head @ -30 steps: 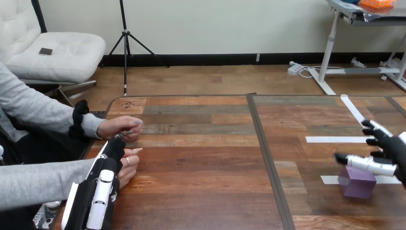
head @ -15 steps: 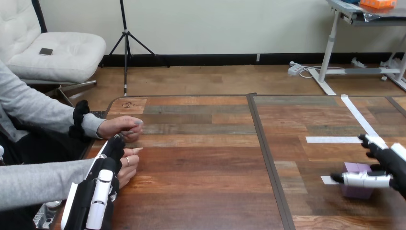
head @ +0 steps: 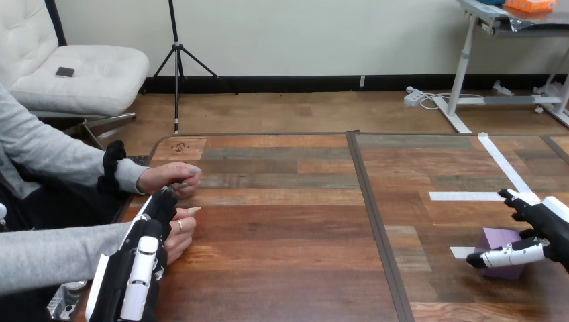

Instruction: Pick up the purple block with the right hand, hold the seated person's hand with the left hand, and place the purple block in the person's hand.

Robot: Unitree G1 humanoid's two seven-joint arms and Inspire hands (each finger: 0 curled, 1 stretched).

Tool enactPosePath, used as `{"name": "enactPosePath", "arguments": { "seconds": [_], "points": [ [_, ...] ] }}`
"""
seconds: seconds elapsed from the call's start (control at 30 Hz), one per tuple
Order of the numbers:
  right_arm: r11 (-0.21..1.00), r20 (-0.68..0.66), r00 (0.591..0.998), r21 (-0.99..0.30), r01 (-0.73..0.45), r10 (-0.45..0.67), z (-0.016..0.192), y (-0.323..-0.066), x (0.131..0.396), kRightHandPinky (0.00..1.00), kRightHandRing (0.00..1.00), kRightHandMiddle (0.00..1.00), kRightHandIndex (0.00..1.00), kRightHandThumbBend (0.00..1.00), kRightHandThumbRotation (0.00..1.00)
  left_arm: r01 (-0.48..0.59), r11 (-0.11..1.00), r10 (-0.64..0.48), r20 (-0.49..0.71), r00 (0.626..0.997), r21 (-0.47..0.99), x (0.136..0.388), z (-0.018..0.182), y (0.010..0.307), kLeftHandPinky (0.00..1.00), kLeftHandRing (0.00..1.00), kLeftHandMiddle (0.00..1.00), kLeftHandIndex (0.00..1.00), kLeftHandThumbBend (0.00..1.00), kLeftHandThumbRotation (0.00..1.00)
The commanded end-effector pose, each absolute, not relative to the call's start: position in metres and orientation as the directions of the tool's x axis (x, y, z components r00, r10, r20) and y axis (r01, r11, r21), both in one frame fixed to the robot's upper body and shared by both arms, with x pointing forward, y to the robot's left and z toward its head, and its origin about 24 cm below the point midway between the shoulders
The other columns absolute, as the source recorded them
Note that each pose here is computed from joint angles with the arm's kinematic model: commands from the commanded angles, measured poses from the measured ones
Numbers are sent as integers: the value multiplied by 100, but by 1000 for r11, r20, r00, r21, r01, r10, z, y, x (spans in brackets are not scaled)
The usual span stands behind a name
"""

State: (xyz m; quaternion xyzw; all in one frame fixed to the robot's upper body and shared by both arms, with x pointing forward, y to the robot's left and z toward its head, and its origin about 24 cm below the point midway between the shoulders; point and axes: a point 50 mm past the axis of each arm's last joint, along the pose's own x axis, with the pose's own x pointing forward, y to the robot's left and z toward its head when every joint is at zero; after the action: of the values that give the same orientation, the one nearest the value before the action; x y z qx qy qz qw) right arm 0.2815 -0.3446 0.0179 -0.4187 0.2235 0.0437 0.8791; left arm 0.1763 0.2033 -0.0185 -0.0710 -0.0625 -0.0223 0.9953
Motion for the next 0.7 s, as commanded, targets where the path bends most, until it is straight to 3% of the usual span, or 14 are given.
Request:
{"name": "enactPosePath", "arguments": {
  "seconds": [0.0,0.13,0.4,0.67],
  "points": [
    [590,-427,895,-759,-276,-131,27,-346,289,81,92,95,95,100,10,77,987,-46,219,975,-138,192,-3,201,100,96,93,90,45,85],
    [557,-442,885,-776,-296,-146,24,-346,289,76,86,90,89,100,3,77,989,-48,223,974,-124,192,-3,202,100,97,93,90,46,86],
    [515,-434,887,-803,-301,-159,21,-343,290,70,75,77,77,99,0,70,991,-44,218,975,-111,192,-3,203,100,96,92,88,51,87],
    [482,-420,893,-824,-299,-163,19,-342,289,53,56,59,60,88,0,72,991,-45,232,972,-112,194,-5,203,100,95,91,86,52,89]
  ]
}}
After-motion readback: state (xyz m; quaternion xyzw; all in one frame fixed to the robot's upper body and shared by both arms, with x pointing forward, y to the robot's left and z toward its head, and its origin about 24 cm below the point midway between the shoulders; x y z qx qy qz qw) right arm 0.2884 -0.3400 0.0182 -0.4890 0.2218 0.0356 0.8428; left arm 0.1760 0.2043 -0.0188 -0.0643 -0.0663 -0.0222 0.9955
